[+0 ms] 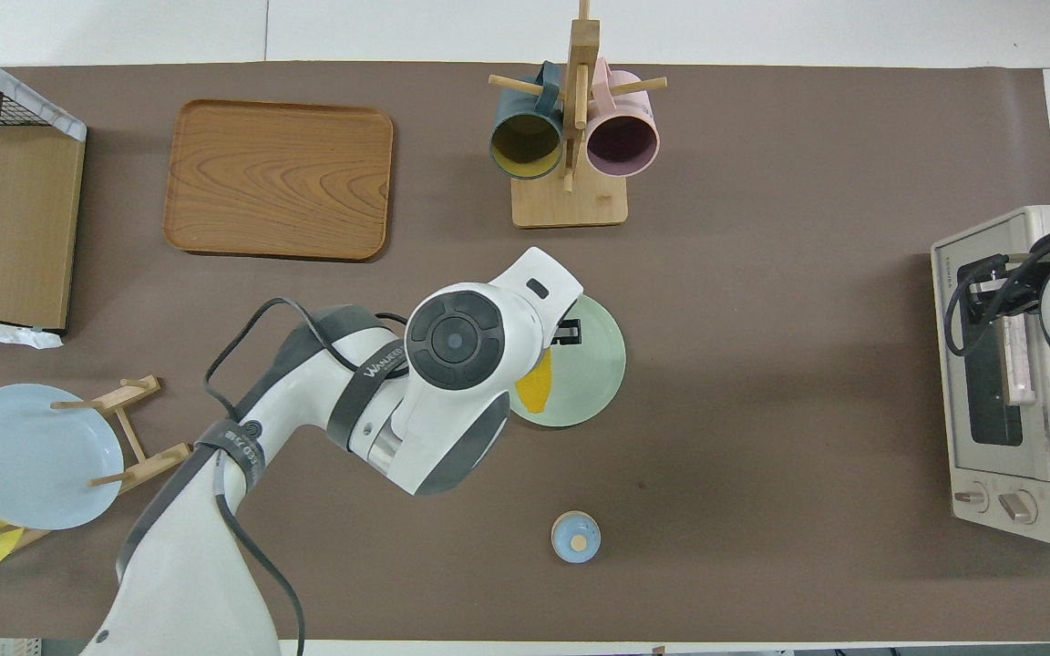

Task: Put corn in oven
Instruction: 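Carry the corn with the left gripper onto the green plate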

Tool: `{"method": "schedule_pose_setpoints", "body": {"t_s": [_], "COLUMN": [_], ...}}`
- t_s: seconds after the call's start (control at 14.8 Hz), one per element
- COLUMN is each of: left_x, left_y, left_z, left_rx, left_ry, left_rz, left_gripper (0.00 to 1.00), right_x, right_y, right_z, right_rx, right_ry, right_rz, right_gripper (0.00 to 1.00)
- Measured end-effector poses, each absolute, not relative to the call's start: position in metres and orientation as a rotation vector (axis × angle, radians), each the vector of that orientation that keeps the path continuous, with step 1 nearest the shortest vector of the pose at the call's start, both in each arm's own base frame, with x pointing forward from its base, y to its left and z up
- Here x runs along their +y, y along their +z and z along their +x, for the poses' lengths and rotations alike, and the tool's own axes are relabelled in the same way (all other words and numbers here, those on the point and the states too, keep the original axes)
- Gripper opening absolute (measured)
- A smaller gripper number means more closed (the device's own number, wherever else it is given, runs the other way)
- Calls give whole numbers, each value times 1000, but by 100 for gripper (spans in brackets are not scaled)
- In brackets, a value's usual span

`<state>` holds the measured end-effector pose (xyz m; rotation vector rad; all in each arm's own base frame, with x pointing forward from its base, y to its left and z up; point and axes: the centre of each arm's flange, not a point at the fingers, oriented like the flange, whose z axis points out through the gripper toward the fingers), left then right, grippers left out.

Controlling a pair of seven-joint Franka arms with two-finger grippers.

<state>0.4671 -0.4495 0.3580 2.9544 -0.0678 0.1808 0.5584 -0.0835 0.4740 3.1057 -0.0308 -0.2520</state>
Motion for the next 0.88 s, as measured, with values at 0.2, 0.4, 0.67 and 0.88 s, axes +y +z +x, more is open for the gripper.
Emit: {"method": "schedule_pose_setpoints", "body": {"t_s": [0.2,0.4,0.67,0.88], "left_x": [-465,-465,-461,-443], "left_y": [321,311,313,335], "left_z": [460,461,466,479], "left_rx": [-90,-89,-77,-32], "left_ry": [174,166,170,148], "left_rz": [2953,2959,2965,2989], "left_gripper": [56,56,74,100], "right_x": [-92,-94,-97,-97], "right_y": [470,471,473,472], "right_z": [557,557,557,557], "right_rx": [10,18,79,94], "right_ry": [-271,-269,-272,-277], "right_rz": [3055,3037,3005,2998], "right_gripper": [1,1,1,1]}}
